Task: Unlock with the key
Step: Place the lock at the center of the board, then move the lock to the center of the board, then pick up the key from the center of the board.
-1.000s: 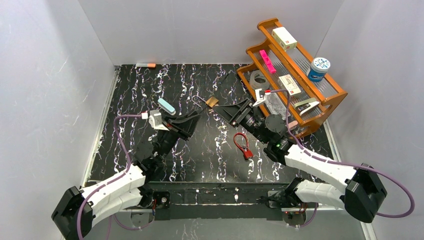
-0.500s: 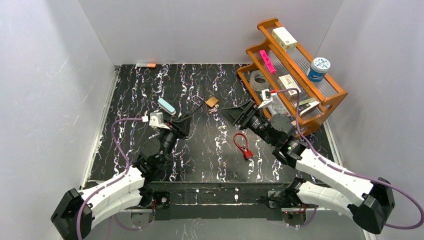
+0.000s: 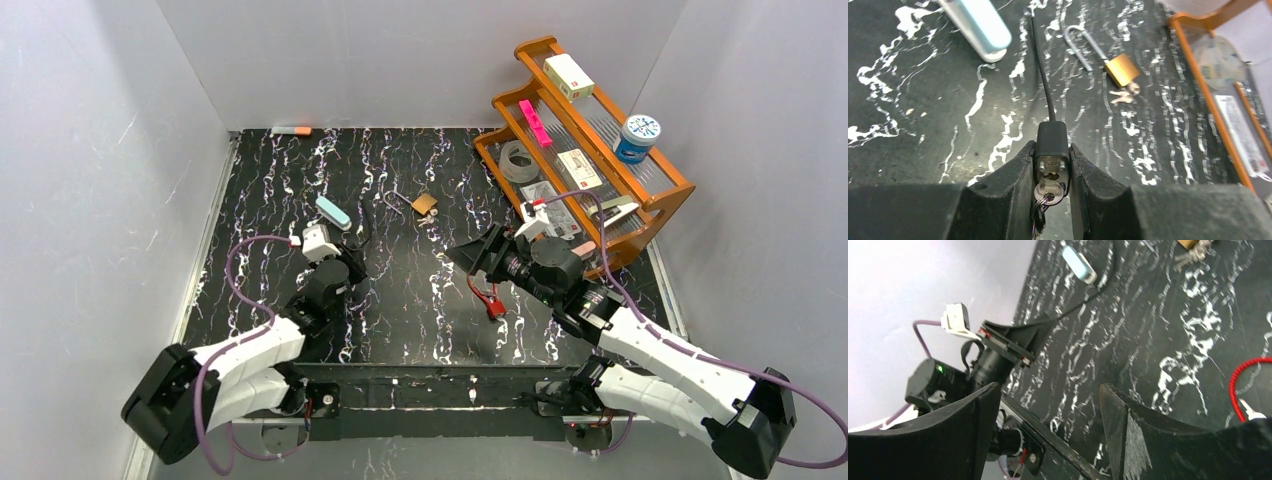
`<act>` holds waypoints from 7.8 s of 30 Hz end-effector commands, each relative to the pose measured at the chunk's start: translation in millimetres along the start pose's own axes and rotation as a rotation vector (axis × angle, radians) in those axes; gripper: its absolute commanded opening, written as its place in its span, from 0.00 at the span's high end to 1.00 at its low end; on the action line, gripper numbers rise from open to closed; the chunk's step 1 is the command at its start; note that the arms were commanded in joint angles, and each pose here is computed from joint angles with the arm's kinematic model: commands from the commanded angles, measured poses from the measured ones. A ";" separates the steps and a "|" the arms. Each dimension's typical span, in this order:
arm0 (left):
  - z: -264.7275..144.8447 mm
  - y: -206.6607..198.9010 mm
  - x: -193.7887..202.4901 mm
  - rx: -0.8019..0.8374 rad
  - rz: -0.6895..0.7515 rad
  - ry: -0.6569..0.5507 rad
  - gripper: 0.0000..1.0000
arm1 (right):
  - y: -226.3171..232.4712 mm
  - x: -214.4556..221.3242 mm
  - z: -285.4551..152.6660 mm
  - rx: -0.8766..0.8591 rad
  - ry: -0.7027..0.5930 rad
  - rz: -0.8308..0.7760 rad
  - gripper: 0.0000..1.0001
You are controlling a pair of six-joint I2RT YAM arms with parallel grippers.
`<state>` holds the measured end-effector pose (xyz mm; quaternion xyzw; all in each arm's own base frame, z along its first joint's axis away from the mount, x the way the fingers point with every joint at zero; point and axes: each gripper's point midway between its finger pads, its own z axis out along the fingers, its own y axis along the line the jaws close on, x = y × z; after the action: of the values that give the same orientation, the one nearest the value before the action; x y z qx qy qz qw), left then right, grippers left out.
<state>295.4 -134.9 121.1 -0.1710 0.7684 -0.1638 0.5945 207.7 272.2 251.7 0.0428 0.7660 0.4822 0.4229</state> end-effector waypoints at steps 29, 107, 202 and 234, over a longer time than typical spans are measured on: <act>1.3 4.4 5.2 -0.121 0.023 0.407 0.02 | -167.2 49.4 -36.2 0.627 0.355 -0.456 0.07; -32.0 -39.9 60.9 0.242 -0.092 0.626 0.07 | -210.8 83.3 49.8 0.788 0.656 -0.618 0.64; -112.4 -151.8 26.3 0.752 -0.093 0.762 1.00 | 20.6 -7.6 27.6 -0.180 0.183 -0.090 0.19; -182.2 -149.6 -13.1 1.188 0.676 0.852 1.00 | 75.7 76.6 -1.4 -0.777 0.496 -0.464 0.71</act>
<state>146.6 -255.0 230.8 0.4709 0.7502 -0.3886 0.2538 126.1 343.0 259.8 -0.3996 0.6089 0.6227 0.2859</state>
